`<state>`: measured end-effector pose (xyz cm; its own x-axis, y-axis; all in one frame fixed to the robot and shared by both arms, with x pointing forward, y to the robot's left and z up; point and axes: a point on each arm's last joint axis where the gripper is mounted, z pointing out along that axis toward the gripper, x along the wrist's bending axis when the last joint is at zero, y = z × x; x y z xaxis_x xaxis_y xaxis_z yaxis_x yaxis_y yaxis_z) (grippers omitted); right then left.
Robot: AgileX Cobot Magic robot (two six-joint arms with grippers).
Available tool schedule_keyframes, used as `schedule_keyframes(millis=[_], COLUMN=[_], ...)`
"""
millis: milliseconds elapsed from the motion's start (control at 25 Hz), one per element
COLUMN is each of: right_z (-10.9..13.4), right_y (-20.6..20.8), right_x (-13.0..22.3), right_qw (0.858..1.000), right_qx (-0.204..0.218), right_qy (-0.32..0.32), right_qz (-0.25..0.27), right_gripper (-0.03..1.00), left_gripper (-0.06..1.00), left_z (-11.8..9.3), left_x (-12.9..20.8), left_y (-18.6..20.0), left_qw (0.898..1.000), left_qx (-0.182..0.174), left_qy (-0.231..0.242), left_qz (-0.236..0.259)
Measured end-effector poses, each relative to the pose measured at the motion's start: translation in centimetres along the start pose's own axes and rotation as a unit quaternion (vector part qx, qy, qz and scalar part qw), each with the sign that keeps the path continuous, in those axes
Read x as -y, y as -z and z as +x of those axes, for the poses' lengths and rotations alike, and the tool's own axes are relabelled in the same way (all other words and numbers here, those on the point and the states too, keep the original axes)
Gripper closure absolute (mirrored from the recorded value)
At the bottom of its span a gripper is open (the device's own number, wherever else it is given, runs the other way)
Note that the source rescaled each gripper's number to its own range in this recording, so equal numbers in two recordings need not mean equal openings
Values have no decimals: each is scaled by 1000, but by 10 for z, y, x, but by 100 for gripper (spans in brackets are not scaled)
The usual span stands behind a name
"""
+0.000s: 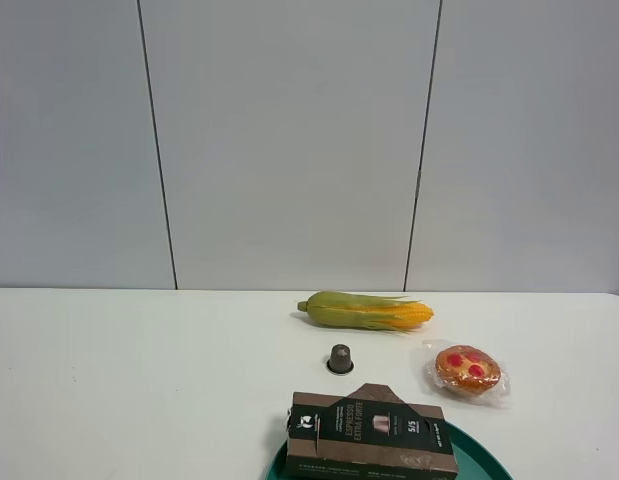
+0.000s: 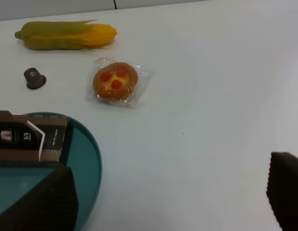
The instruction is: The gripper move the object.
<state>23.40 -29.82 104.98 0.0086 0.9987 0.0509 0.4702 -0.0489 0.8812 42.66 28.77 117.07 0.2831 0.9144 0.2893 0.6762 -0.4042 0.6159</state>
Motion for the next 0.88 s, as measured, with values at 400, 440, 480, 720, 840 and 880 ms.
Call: schedule_keyframes(millis=[400,440,480,720,840,880], right_z=[0,0,0,0,0,0], right_y=[0,0,0,0,0,0], right_x=[0,0,0,0,0,0], right_qw=[1000,1000,1000,1000,1000,1000], right_qx=[0,0,0,2,0,2], right_qy=[0,0,0,1,0,1], right_qz=[0,0,0,0,0,0], right_gripper=[-3,-3,-3,-3,-3,-3], left_gripper=[25,25,25,25,25,25], left_z=[-27,-32,-36,-56,-67,-70], left_x=[107,115,121,157,178,184], left_y=[70,75,80,94,89,88], left_qw=[987,986,985,979,974,972], left_qx=[-34,-33,-32,-34,-36,-36], left_qy=[137,140,142,164,179,183], left_qz=[-78,-85,-91,-119,-135,-141])
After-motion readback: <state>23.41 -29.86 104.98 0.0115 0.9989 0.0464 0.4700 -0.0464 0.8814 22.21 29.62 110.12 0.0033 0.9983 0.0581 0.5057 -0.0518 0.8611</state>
